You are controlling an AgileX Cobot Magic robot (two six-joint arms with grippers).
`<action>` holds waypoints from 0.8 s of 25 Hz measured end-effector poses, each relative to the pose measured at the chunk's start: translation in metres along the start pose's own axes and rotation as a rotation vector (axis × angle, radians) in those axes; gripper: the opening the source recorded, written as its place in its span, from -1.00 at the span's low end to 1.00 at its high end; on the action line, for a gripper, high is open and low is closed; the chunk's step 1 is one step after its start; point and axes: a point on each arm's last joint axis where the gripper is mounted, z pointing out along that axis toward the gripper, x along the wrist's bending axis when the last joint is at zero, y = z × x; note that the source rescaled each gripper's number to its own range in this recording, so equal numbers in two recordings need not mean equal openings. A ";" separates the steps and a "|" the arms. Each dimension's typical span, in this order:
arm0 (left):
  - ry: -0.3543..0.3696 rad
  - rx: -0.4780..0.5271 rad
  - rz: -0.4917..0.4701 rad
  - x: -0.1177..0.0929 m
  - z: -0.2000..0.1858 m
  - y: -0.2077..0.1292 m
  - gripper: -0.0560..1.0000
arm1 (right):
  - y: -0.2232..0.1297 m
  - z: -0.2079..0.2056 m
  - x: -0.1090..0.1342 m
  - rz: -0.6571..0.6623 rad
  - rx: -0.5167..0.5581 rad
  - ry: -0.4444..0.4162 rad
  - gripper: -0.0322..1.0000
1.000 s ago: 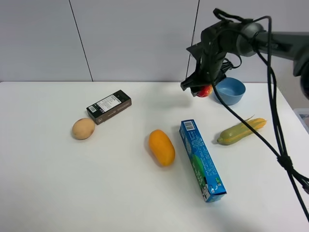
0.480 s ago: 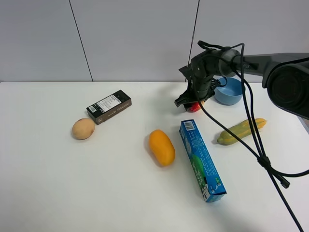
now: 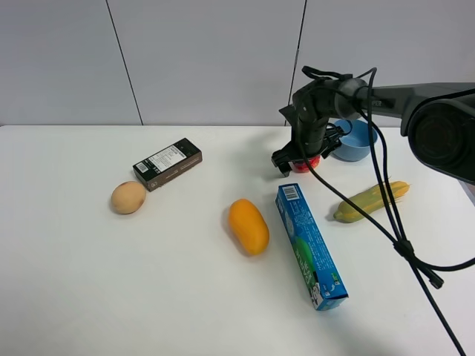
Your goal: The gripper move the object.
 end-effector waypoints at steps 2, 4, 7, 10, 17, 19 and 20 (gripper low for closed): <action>0.000 0.000 0.000 0.000 0.000 0.000 1.00 | 0.000 -0.001 0.000 0.003 0.003 0.001 0.96; 0.000 0.000 0.000 0.000 0.000 0.000 1.00 | -0.001 -0.006 -0.001 0.009 0.013 0.001 0.98; 0.000 0.000 0.000 0.000 0.000 0.000 1.00 | 0.002 -0.033 -0.006 0.026 0.000 0.011 0.99; 0.000 0.000 0.000 0.000 0.000 0.000 1.00 | 0.005 -0.092 -0.017 0.039 -0.046 0.019 1.00; 0.000 0.000 0.000 0.000 0.000 0.000 1.00 | -0.027 -0.249 -0.048 0.057 -0.194 0.008 1.00; 0.000 0.000 0.000 0.000 0.000 0.000 1.00 | -0.042 -0.289 -0.055 0.072 -0.275 -0.002 1.00; 0.000 0.000 0.000 0.000 0.000 0.000 1.00 | -0.050 -0.310 -0.059 0.081 -0.322 -0.011 1.00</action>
